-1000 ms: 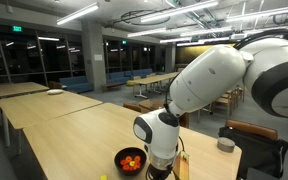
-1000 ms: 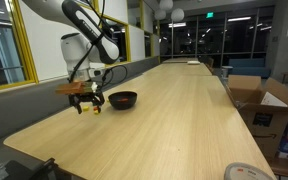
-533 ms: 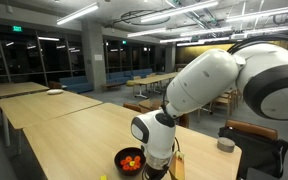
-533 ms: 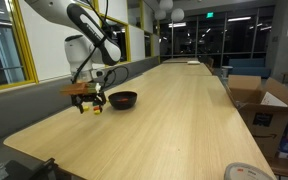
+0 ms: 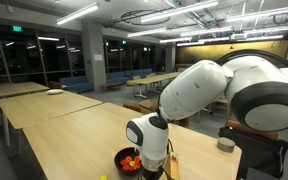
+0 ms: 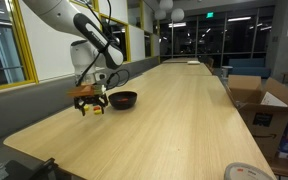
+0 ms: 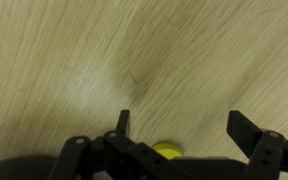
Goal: Pick up the orange object from the right and yellow object from the left near the bowl and put them in the bowl
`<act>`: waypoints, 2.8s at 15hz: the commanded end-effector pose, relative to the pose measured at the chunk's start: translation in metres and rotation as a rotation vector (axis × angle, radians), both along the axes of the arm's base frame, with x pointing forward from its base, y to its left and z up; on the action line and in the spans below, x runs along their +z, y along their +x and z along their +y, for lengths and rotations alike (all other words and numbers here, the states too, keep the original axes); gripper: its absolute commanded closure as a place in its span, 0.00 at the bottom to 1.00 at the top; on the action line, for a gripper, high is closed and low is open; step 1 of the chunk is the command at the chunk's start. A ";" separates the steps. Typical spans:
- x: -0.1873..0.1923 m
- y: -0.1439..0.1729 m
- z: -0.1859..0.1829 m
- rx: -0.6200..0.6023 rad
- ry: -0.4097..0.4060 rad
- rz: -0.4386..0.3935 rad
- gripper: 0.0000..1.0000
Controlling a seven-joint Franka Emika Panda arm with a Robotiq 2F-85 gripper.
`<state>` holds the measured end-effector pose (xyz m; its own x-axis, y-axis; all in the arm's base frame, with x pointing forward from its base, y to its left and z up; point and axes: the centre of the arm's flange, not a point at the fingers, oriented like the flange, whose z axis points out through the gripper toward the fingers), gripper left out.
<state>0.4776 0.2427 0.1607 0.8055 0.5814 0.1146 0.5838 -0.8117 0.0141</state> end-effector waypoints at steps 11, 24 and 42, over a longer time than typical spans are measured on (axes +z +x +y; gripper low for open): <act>0.000 0.033 0.016 0.145 0.089 -0.046 0.00; -0.010 0.043 0.014 0.210 0.178 -0.058 0.00; -0.019 0.042 0.016 0.256 0.170 -0.091 0.71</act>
